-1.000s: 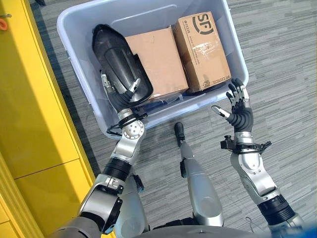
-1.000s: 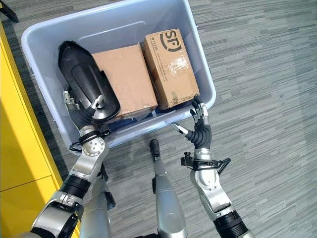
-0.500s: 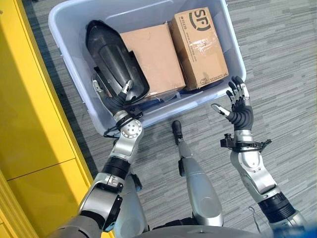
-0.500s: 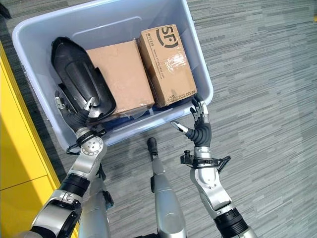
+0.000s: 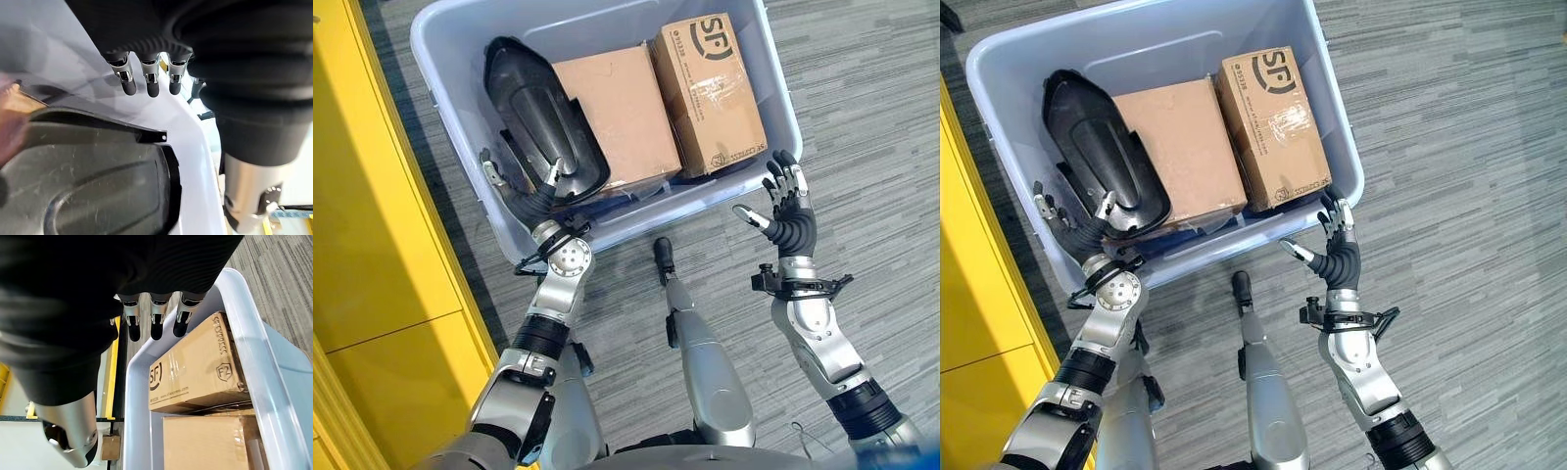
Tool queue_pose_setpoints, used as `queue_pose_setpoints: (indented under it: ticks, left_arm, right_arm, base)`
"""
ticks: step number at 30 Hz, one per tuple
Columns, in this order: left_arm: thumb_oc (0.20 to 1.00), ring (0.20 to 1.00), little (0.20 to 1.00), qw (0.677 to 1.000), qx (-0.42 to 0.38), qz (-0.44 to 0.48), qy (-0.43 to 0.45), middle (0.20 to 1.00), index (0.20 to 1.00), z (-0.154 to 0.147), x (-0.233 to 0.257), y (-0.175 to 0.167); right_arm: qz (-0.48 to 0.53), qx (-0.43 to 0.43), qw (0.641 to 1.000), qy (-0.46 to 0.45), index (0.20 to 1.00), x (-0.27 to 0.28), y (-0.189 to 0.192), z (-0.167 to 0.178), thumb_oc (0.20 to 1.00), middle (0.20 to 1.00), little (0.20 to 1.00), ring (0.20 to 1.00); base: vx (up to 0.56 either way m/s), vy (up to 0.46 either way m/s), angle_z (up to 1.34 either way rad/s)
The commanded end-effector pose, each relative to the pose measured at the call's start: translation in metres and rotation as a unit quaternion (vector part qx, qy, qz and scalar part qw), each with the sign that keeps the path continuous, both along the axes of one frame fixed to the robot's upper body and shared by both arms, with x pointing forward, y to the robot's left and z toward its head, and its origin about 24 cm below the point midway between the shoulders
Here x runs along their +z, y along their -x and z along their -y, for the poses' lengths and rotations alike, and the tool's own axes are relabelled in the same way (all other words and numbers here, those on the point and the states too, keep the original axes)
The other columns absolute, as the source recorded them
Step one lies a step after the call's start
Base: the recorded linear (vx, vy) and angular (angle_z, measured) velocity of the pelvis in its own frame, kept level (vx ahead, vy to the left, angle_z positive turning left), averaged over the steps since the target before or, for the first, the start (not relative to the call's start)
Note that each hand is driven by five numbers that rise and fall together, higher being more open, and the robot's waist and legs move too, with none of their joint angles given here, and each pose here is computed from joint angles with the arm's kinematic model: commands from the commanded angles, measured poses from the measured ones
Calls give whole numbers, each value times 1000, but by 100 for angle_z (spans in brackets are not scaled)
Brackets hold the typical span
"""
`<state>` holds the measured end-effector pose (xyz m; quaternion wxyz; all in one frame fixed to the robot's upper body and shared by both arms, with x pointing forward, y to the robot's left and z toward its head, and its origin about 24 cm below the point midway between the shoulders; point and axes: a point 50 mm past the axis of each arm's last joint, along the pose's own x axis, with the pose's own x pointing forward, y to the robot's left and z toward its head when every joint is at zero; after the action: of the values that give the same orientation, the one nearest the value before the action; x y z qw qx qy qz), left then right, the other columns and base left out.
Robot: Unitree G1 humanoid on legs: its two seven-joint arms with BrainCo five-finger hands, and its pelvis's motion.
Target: Move parts from the plastic box to the shelf.
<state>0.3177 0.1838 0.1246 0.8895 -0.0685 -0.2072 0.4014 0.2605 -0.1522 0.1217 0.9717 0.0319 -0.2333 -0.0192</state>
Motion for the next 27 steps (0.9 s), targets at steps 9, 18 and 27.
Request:
queue_pose_setpoints:
  ticks: [9, 18, 27]
  left_arm:
    - [1000, 1000, 1000, 1000, -12, 14, 18, 1000, 1000, -8, 6, -12]
    - [1000, 1000, 1000, 992, -79, -23, 101, 1000, 1000, -9, -12, -25]
    - [1000, 1000, 1000, 973, -104, -33, 204, 1000, 1000, -23, -27, -32]
  right_arm:
    - [70, 2, 997, -23, 1000, 27, 0, 2, 1000, 1000, 1000, 1000]
    - [59, 6, 998, -25, 1000, 25, -1, 2, 1000, 1000, 1000, 1000]
    - [51, 13, 998, -28, 1000, 25, 0, 4, 1000, 1000, 1000, 1000]
  base:
    - [0, 0, 0]
    - [0, 0, 0]
    - [0, 0, 0]
